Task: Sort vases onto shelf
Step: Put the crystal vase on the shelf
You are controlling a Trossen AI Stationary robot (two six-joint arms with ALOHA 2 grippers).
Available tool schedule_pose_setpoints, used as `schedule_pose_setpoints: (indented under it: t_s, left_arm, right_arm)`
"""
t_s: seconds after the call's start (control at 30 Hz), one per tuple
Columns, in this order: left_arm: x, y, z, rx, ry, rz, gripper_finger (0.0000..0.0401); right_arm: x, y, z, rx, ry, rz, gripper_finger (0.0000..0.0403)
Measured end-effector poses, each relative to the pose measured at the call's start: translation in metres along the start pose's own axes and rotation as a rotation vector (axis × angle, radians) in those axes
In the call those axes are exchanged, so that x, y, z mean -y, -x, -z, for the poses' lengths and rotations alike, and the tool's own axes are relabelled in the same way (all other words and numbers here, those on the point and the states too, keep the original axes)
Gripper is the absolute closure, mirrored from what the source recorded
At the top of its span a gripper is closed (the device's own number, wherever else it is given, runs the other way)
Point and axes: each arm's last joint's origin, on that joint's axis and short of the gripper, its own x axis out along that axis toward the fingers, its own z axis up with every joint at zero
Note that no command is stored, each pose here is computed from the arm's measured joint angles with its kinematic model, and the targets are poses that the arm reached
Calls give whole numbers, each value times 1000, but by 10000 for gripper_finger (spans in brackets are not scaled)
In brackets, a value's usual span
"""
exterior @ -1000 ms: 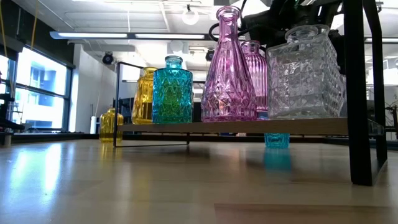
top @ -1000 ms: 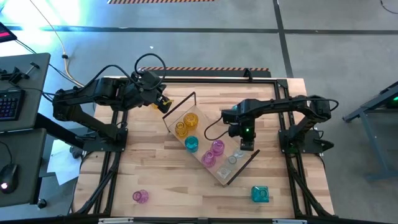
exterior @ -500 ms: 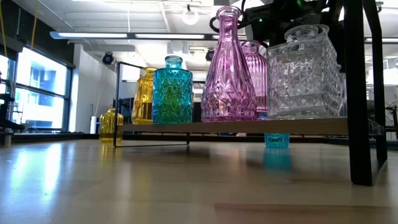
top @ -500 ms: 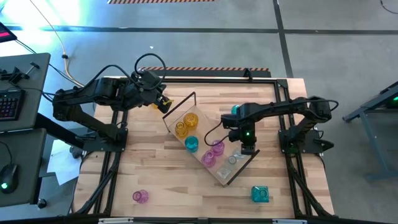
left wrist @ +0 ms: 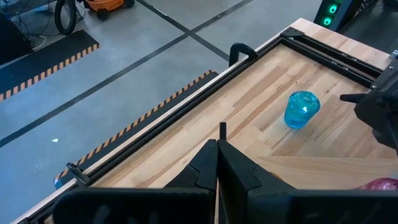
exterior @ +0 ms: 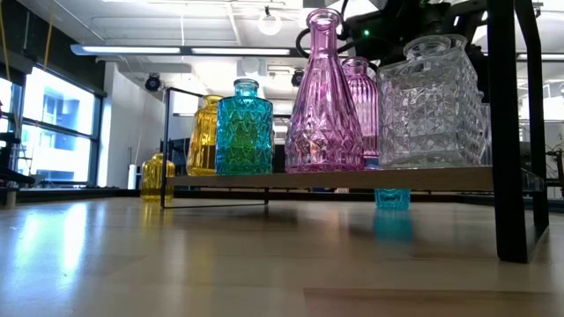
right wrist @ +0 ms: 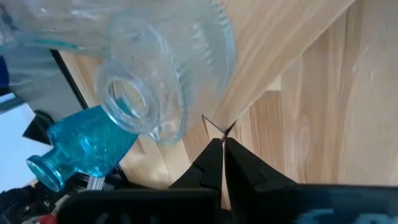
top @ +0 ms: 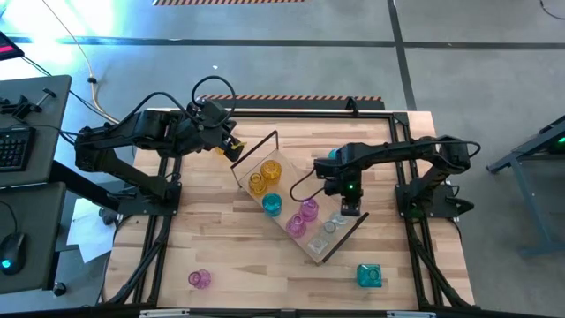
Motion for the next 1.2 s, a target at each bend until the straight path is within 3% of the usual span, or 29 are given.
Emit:
schedule_pose_setpoints:
  t_s: [0.73, 1.07, 1.2]
  left_arm:
    - [0, 0, 0, 0, -9, 0, 401]
    - [0, 0, 0, 1, -9, -1, 401]
    - [0, 0, 0, 4, -9, -7, 401]
  right_arm:
    - [-17, -7, -3, 5, 23, -142, 403]
    - [-19, -8, -2, -1, 22, -133, 403]
    - [-11, -6, 1, -20, 5, -14, 403]
